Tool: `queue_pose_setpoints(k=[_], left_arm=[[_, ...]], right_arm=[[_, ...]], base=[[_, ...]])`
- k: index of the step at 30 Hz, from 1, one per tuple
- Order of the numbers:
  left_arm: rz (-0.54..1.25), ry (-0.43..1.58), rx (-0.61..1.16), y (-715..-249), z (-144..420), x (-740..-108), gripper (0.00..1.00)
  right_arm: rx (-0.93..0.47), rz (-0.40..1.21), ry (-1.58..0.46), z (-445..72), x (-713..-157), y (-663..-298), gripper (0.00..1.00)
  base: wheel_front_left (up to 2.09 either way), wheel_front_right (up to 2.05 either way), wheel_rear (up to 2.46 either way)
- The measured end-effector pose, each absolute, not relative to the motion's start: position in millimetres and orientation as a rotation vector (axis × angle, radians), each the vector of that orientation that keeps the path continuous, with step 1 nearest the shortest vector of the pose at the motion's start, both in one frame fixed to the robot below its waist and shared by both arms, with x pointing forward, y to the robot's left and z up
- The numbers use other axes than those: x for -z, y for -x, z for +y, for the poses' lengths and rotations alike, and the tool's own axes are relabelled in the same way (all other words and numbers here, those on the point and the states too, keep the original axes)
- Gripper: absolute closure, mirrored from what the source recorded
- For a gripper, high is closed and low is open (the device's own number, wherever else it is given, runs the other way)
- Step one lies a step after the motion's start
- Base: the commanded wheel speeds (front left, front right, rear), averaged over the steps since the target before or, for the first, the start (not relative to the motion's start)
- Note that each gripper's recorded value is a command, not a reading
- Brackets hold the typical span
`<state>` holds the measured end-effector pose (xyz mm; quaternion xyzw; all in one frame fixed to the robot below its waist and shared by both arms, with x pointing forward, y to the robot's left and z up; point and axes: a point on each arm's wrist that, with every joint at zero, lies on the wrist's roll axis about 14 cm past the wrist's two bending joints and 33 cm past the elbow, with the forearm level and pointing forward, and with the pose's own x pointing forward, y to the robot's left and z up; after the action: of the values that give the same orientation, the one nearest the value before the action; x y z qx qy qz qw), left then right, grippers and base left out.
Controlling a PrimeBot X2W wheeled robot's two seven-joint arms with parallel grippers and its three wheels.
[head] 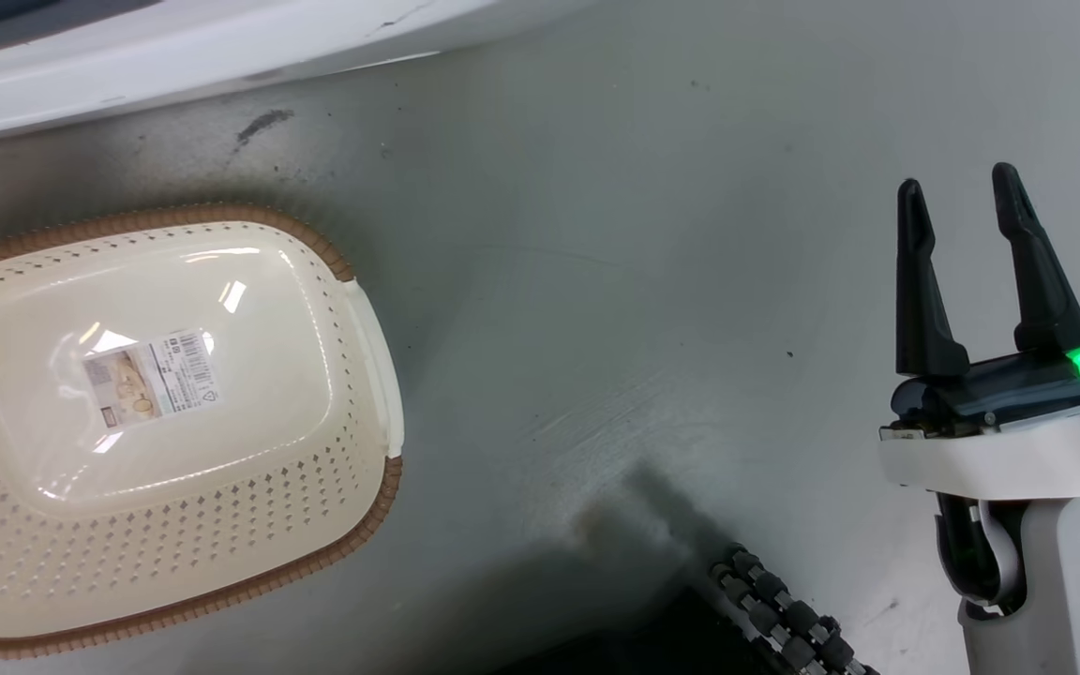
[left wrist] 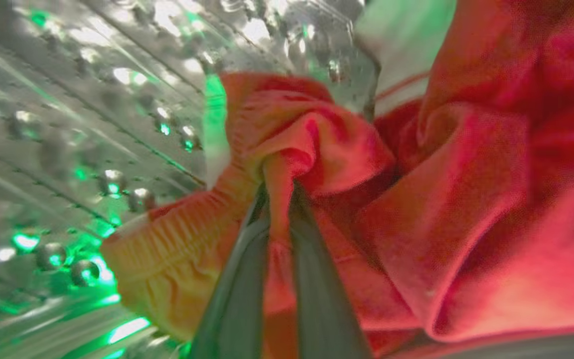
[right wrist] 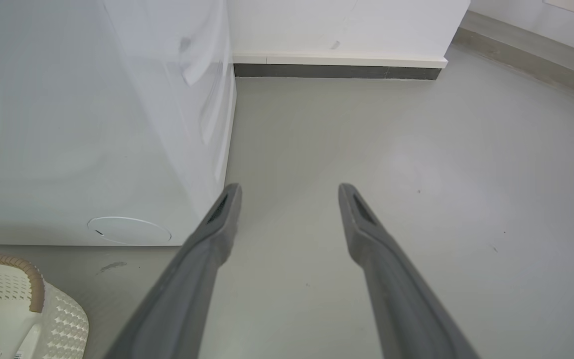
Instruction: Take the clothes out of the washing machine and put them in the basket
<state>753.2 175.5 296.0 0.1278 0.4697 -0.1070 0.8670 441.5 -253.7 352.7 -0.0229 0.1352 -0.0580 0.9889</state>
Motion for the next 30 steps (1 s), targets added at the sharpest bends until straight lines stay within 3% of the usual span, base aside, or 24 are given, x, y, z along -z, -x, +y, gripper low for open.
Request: queue_pose_setpoints(k=[15, 30], left_arm=[[0.560, -0.207, 0.238, -757.6, 158.1, -377.6, 1.00], [0.208, 0.004, 0.262, -690.1, 138.4, -453.2, 1.00]], right_arm=[[0.111, 0.151, 0.068, -253.7, -396.5, -452.0, 0.00], [0.119, 0.018, 0.013, -249.5, -454.5, -439.0, 0.00]], base=[[0.00, 0.00, 0.00], [0.00, 0.00, 0.00]])
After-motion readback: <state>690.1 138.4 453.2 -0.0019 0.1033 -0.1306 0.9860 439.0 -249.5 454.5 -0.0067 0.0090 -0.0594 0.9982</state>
